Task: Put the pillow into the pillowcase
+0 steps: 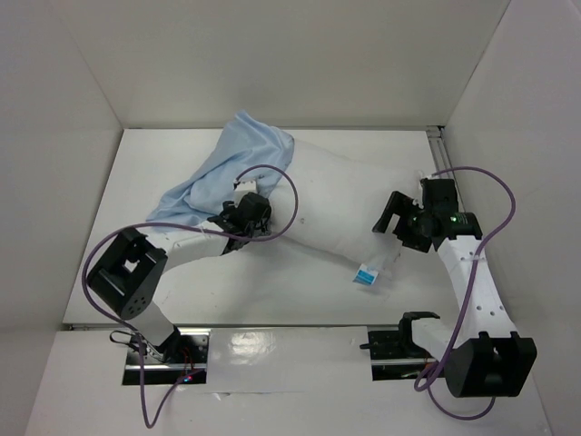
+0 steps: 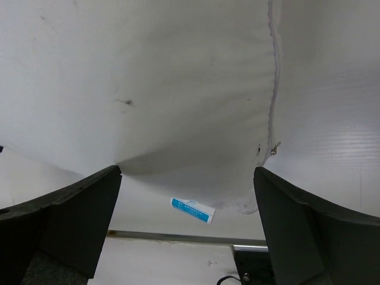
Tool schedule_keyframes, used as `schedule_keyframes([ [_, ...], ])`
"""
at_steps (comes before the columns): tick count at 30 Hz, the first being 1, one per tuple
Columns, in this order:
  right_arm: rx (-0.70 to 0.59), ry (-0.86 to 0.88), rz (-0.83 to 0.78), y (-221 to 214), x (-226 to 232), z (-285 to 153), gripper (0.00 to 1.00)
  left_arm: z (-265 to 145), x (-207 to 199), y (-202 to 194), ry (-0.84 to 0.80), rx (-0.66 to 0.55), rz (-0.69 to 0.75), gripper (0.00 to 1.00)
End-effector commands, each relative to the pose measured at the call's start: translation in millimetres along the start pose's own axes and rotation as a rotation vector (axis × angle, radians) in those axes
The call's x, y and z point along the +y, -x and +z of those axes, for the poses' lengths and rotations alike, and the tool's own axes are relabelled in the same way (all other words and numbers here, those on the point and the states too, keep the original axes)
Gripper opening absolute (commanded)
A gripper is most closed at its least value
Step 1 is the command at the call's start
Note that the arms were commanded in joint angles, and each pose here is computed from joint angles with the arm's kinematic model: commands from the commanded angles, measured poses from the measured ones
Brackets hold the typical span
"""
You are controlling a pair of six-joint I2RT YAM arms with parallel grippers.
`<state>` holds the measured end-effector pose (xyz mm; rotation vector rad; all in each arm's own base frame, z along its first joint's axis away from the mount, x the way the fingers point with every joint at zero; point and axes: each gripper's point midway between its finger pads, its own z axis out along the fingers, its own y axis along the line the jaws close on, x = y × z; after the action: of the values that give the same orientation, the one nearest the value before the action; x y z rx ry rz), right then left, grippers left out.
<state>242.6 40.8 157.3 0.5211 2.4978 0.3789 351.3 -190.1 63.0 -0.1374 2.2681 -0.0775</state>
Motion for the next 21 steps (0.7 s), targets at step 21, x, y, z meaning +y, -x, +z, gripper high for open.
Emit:
schedule_keyframes([
  [21, 0.043, 0.107, 0.011, 9.7, 8.2, 20.3, 1.00, 0.1, 45.6, 62.2, 0.083, -0.164, -0.102, 0.81],
])
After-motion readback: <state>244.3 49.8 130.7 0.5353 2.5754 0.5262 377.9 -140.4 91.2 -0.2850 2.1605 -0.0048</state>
